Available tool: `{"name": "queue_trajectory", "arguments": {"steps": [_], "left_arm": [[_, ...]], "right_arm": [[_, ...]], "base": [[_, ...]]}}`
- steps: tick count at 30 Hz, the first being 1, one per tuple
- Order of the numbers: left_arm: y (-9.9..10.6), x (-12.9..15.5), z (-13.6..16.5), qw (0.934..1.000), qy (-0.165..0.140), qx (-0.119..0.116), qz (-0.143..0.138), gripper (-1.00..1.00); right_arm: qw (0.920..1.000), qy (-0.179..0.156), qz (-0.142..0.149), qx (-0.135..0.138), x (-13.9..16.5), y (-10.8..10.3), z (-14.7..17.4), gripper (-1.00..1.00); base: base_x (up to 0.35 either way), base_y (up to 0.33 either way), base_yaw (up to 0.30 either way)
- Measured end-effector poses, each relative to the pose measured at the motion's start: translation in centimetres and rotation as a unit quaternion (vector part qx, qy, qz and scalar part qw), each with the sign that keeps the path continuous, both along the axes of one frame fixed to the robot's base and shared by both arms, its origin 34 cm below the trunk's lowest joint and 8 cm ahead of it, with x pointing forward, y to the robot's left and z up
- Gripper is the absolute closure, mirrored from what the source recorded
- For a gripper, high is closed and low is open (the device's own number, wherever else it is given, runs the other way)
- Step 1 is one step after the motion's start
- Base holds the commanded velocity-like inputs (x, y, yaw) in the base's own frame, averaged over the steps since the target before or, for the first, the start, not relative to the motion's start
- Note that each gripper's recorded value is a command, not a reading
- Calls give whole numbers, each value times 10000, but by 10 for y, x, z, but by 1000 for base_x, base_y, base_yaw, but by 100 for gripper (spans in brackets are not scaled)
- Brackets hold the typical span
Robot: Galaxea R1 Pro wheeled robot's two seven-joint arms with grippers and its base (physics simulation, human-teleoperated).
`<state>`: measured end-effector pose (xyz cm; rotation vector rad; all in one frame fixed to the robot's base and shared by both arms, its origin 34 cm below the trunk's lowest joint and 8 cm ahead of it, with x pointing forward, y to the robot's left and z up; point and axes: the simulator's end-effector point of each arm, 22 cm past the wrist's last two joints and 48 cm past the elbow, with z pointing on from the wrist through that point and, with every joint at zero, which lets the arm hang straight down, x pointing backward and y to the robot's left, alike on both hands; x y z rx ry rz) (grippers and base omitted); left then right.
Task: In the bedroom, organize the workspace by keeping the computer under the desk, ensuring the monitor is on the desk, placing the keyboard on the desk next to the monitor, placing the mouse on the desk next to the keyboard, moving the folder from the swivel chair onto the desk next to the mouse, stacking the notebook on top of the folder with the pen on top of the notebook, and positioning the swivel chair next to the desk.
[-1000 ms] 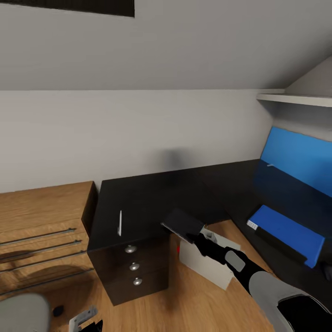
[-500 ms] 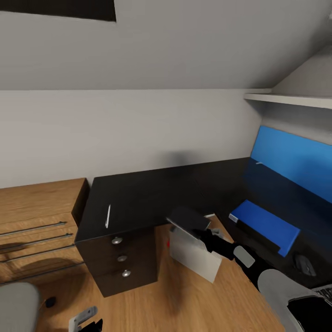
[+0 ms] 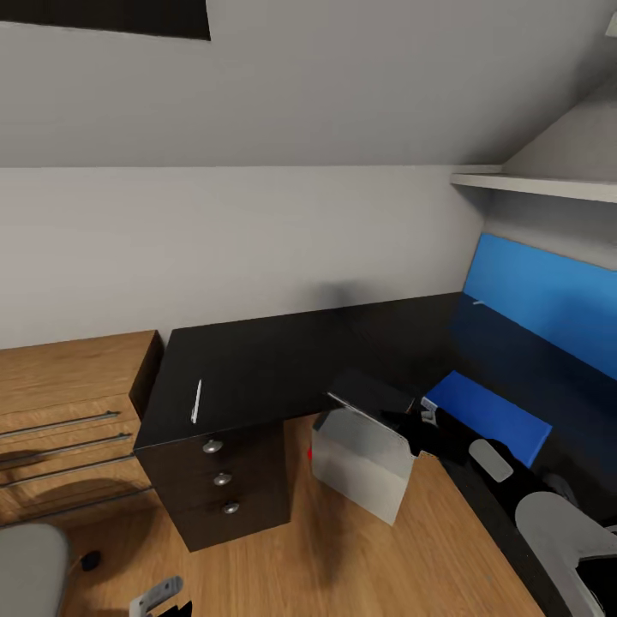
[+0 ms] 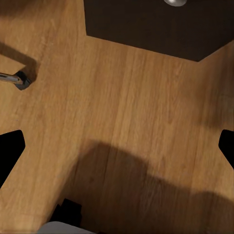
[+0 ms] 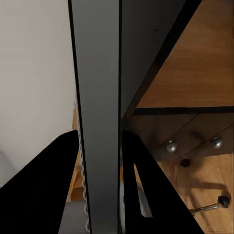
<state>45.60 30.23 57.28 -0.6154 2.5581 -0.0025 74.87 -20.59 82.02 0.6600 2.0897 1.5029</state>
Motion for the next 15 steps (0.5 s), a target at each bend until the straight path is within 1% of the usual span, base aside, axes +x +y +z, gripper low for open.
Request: {"name": "queue_trajectory", "arguments": {"steps": [1,3,4,6,7,10,12,15], "left_arm": [[0,0,0,10000,1,0,0,-100],[0,0,0,10000,6,-2,-1,-100],[0,0,0,10000,6,-1,0,-100],[0,0,0,10000,-10,4,4,-100],[1,1,0,10000,-32,12,11,-100],[3,4,2,9999,-131,55,34,-100],[4,5,3,9998,-175,82,46,-100],[4,5,3,9998,-189,93,50,-100]], "right_arm": [[10000,17,-16,-23,0,-5,0,100],[9997,94,-93,-204,0,-25,-4,100],[9996,116,-116,-243,0,-30,-5,100],[9988,164,-211,-416,-1,-52,-8,100],[9985,175,-241,-465,-1,-58,-8,100],[9980,176,-297,-526,-1,-69,-8,100],[9980,133,-331,-515,0,-74,-6,100],[9981,96,-342,-504,0,-76,-4,100]], "base": [[0,0,0],[0,0,0],[0,-5,0],[0,-96,0],[0,-170,0],[0,-246,0],[0,-284,0],[0,-293,0]]}}
